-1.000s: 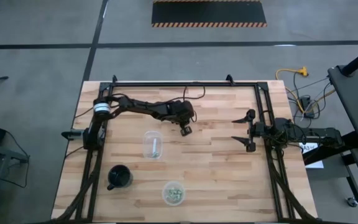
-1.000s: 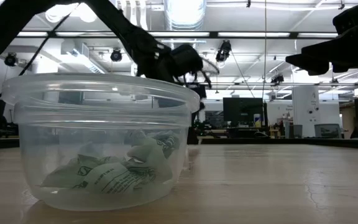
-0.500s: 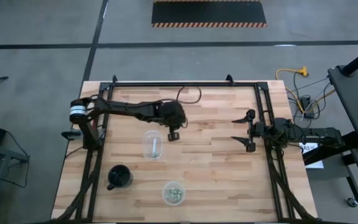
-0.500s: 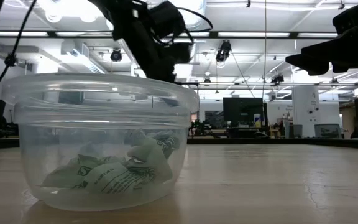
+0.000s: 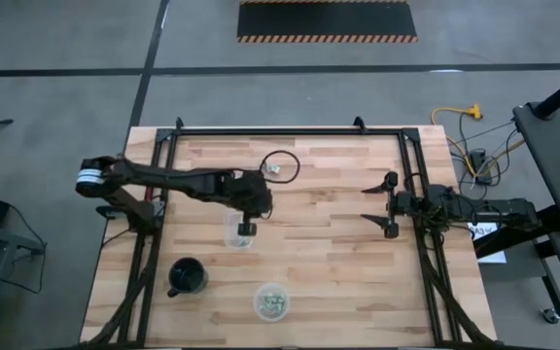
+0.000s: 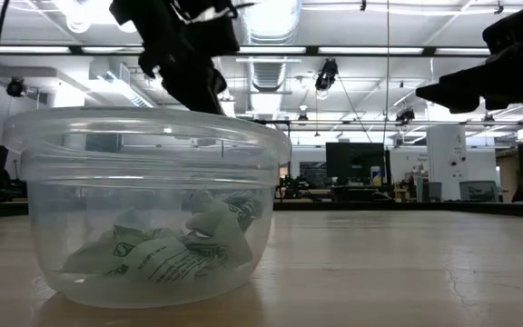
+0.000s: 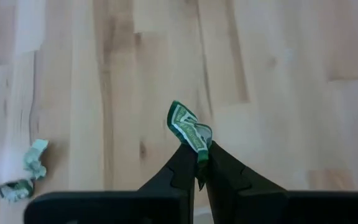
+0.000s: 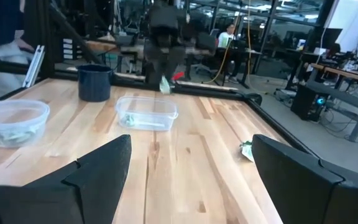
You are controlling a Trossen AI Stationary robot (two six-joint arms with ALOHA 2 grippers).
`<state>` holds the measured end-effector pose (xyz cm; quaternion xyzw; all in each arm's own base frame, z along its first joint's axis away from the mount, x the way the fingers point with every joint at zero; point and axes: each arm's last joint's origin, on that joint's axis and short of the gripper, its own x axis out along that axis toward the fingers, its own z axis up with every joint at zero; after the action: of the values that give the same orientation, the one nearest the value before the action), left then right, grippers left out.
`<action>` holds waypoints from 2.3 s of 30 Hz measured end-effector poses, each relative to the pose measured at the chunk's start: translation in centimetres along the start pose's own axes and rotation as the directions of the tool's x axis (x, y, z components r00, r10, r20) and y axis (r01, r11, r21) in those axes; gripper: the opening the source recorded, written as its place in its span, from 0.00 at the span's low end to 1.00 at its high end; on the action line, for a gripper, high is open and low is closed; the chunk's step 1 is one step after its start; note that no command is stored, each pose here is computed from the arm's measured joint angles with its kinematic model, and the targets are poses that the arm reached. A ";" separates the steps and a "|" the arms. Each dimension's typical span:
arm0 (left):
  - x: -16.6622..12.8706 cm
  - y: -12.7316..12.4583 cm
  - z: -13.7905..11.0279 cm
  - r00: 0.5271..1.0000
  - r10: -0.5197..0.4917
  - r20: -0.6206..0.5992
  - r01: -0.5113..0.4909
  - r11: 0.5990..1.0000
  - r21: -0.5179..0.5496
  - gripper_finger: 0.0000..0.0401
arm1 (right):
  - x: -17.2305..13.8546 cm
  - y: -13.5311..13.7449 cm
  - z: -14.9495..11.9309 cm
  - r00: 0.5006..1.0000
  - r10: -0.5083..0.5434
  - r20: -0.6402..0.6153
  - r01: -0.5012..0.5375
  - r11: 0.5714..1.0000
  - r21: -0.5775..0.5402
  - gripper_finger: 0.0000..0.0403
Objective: Pick and place Stevia / Truvia into bins
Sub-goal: Put the truvia packet into the oval transparent container
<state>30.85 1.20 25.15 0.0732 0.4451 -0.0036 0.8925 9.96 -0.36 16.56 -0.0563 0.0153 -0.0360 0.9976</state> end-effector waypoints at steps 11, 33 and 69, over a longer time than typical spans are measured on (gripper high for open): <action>-3.0 -2.9 -1.8 0.996 -0.069 -0.064 0.063 0.993 -0.096 0.02 | 0.1 0.0 -0.1 1.000 0.002 -0.015 -0.002 1.000 -0.001 0.81; -2.1 -3.1 -5.2 0.986 0.015 -0.168 -0.047 0.982 -0.182 0.02 | 0.1 0.0 -0.2 1.000 0.003 -0.023 -0.003 1.000 -0.001 0.81; -1.8 -3.2 -5.9 0.981 0.020 -0.192 -0.055 0.982 -0.179 0.58 | 0.1 0.0 -0.2 1.000 0.003 -0.023 -0.003 1.000 -0.001 0.81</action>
<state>24.90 -1.25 22.67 -0.0008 0.5248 0.0614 0.8490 10.10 -0.36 16.36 -0.0565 0.0267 -0.0353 0.9974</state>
